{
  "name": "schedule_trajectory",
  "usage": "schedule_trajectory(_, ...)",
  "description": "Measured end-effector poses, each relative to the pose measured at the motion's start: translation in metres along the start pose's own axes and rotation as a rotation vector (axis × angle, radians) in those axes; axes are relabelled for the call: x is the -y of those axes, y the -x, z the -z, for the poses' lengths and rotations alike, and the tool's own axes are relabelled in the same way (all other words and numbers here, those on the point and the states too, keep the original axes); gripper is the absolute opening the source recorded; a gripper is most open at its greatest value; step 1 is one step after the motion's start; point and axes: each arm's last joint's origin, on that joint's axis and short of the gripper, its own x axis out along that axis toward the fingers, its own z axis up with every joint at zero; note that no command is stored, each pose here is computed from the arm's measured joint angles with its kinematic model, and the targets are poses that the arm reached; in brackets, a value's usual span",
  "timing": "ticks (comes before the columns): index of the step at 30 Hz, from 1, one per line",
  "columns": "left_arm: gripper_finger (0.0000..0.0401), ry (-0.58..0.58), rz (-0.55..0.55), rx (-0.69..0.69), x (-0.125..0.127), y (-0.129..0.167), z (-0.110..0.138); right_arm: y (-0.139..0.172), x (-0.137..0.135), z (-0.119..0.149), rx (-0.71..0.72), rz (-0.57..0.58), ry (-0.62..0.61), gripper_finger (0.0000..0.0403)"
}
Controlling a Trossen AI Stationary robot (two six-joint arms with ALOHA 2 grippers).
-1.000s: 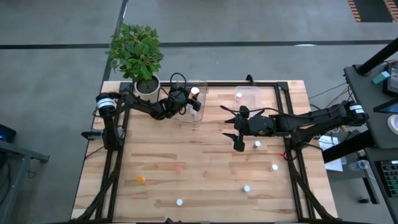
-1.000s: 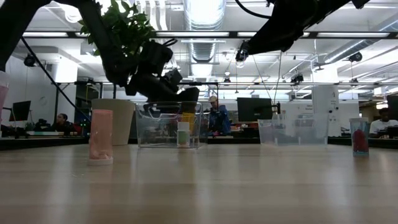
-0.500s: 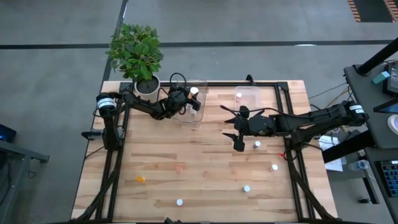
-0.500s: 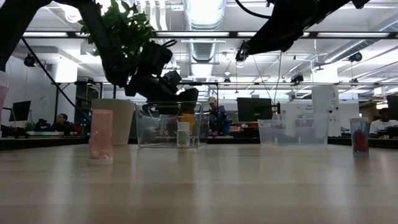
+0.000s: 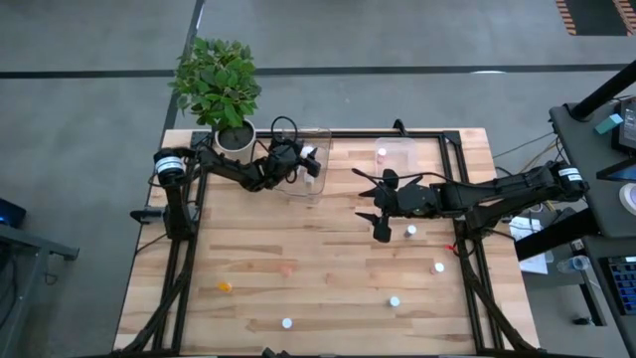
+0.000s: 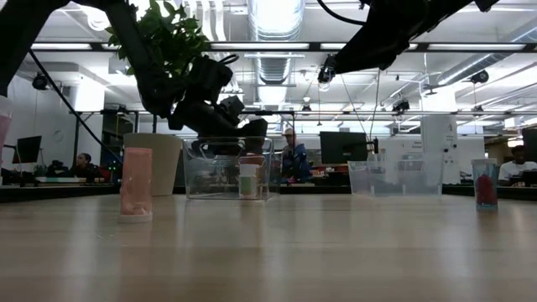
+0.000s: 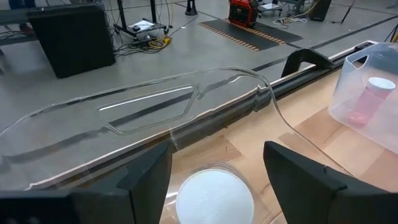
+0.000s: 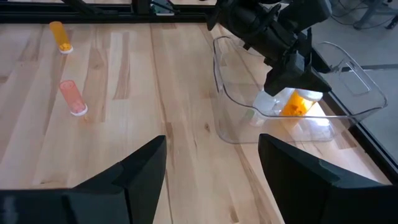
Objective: Pick and place medicine bottles into bin by pill shape (circle, oval)
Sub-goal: Put the pink tablet pill bottle into the right transparent bin
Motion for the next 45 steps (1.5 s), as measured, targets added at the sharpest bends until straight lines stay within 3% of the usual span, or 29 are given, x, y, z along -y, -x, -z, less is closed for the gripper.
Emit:
schedule_trajectory(6,0.0238,-0.003,0.002,0.006,0.000,0.002,-0.004,0.000,0.000,0.000,0.000,0.000,-0.003,0.0244)
schedule_trajectory(13,0.0238,-0.075,0.067,0.087,0.013,0.028,-0.035,0.000,0.000,0.000,0.000,0.000,-0.003,0.0244)
schedule_trajectory(22,0.0238,-0.136,0.245,0.178,0.047,0.093,-0.074,0.006,-0.004,0.001,-0.009,-0.022,-0.009,0.0244)
schedule_trajectory(29,0.0238,-0.140,0.438,0.180,0.081,0.150,-0.077,0.012,-0.016,0.003,-0.021,-0.069,0.008,0.0244)
schedule_trajectory(36,0.0238,-0.063,0.530,-0.015,0.103,0.186,-0.066,0.016,-0.028,0.004,-0.017,-0.114,0.046,0.0244)
schedule_trajectory(45,0.0237,-0.018,0.505,-0.523,0.120,0.219,-0.050,0.017,-0.030,0.003,0.001,-0.122,0.083,0.0244)
